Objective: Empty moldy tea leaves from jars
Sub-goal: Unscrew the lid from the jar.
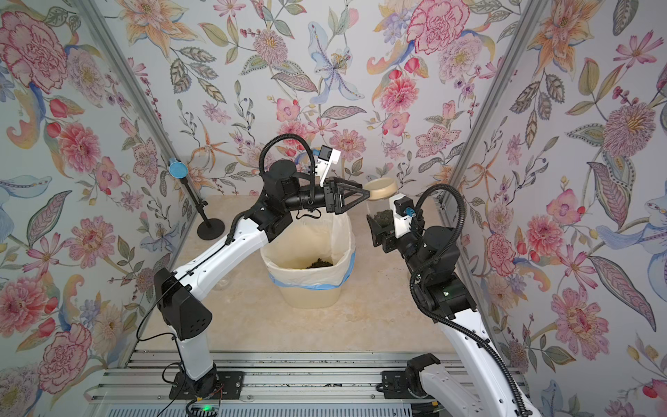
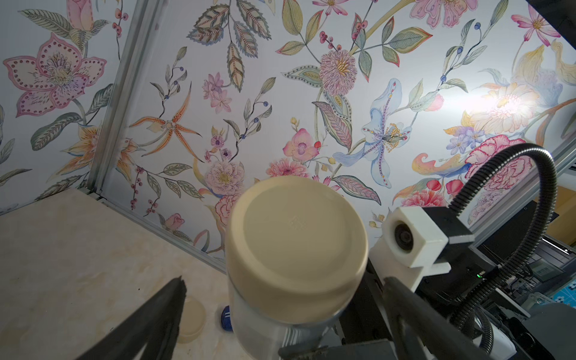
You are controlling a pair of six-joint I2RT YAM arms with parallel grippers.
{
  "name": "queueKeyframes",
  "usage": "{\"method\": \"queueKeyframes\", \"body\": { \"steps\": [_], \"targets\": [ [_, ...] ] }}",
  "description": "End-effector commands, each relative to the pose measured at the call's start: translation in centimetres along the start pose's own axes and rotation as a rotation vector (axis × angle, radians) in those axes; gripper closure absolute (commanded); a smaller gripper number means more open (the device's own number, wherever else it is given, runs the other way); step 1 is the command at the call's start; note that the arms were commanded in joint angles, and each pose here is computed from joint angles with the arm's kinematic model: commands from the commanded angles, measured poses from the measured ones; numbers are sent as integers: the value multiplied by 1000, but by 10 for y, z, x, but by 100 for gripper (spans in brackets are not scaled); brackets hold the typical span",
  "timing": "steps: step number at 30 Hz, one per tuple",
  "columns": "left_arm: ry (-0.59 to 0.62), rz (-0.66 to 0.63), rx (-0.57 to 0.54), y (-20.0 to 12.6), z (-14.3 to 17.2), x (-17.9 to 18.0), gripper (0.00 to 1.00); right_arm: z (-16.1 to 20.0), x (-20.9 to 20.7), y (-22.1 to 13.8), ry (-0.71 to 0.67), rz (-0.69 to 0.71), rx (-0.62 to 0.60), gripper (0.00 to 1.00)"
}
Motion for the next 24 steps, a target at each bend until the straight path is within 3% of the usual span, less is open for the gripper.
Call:
{"method": "queueKeyframes", "body": {
  "steps": [1,12,24],
  "targets": [
    [63,68,-26,-1,-12,-10,0,-33,-4,-12,42,-23,-134,54],
    [40,154,-27,7,-12,-17,0,-31,-2,-9,74,-51,-130,55],
    [-2,113,23,17,0,2,0,-33,-2,-12,89,-59,-146,55]
  ]
}}
Point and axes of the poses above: each gripper's point midway between its finger pads, its own y axis out along the fingers, its own x axis along the line the jaws close on, z = x × y, the point moved 9 cm from there along -y, back along the fingers, and after that the axes turned 7 degrees about -y, right-handed, at the moved point
